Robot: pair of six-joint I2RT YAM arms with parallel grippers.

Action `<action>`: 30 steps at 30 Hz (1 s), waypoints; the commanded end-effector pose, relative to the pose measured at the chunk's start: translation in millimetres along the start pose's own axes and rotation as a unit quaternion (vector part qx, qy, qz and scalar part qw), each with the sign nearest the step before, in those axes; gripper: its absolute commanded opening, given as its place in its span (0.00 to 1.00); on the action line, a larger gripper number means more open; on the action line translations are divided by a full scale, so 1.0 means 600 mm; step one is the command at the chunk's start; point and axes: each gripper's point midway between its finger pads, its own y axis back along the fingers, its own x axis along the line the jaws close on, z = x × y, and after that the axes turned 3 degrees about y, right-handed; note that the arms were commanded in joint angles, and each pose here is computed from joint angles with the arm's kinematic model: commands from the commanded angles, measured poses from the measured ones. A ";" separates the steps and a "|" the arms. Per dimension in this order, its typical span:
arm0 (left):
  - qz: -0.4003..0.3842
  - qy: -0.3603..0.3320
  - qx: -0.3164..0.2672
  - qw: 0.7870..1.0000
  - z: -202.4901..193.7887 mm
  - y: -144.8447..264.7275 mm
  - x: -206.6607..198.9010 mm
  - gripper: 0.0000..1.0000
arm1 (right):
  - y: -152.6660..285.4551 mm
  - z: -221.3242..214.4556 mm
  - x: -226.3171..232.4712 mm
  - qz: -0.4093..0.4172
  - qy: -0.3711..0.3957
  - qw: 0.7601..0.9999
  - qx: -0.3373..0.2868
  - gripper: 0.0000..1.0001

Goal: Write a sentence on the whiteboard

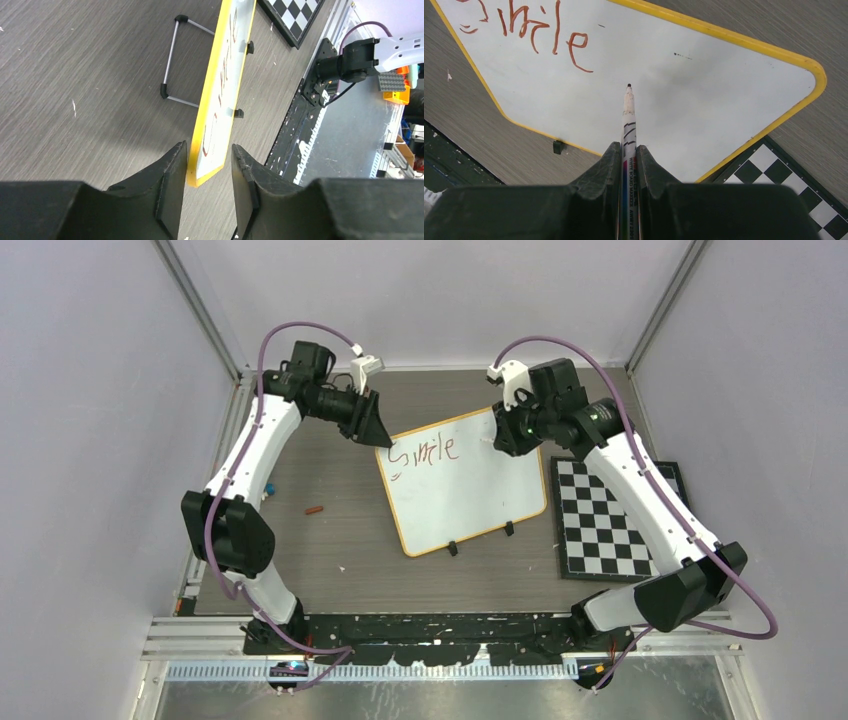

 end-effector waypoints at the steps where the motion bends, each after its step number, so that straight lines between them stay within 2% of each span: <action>1: -0.027 0.000 -0.014 1.000 0.006 0.004 -0.021 0.40 | 0.018 0.040 -0.007 -0.012 0.014 0.998 -0.059 0.00; 8: -0.033 0.006 -0.013 0.999 0.007 -0.001 -0.019 0.39 | -0.005 0.041 -0.003 0.002 0.004 0.999 -0.054 0.00; 20: -0.043 0.007 -0.007 0.999 0.001 -0.014 -0.021 0.42 | -0.023 0.035 0.011 0.013 0.008 0.999 -0.039 0.00; 30: -0.036 0.006 0.001 0.999 -0.005 -0.023 -0.019 0.25 | -0.041 0.032 0.010 0.005 0.008 0.999 -0.036 0.00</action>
